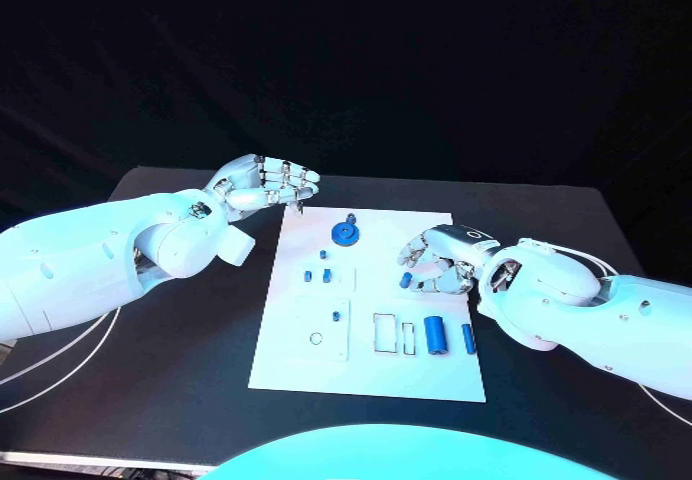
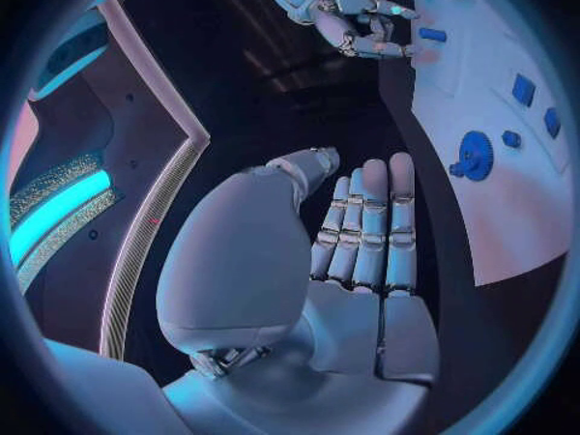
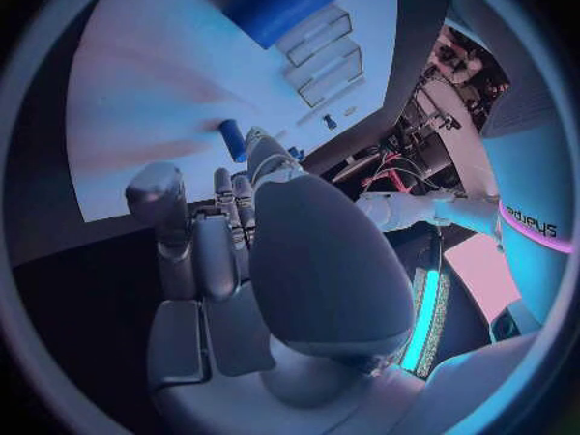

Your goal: Assemble the parts on the task board

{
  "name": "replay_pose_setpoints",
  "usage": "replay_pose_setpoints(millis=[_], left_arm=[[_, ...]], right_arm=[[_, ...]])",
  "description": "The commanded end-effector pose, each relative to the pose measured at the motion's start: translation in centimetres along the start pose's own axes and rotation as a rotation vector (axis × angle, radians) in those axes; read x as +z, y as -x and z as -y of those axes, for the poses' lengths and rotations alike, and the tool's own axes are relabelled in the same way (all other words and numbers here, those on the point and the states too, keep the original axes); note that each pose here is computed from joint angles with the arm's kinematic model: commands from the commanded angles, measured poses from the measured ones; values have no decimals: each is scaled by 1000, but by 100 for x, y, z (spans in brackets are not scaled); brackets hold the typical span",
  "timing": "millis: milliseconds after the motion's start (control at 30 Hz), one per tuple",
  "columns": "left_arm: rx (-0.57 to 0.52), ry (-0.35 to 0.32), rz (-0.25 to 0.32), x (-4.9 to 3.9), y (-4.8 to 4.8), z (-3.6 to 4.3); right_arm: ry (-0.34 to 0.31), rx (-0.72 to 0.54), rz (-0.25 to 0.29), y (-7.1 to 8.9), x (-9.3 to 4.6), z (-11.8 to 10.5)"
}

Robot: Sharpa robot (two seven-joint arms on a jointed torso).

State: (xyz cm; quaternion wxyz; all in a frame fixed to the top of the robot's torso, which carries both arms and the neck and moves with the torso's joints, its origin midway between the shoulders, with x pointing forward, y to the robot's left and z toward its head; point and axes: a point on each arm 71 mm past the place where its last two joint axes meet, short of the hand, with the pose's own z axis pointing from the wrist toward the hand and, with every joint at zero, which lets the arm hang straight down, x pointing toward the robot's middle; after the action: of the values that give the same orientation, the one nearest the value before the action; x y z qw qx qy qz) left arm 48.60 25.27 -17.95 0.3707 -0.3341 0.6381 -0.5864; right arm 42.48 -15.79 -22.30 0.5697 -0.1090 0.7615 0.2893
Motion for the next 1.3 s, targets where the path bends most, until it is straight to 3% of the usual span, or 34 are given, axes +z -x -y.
replay_pose_setpoints(millis=[33, 733, 1300], left_arm=[[-9, -8, -19, 4, -22, 8], [-10, -6, -22, 2, -20, 6], [-11, -2, -25, 4, -22, 2]], right_arm=[[8, -15, -35, -47, 22, -11], [-5, -14, -33, -153, 96, -43], [-41, -10, 62, -126, 95, -14]])
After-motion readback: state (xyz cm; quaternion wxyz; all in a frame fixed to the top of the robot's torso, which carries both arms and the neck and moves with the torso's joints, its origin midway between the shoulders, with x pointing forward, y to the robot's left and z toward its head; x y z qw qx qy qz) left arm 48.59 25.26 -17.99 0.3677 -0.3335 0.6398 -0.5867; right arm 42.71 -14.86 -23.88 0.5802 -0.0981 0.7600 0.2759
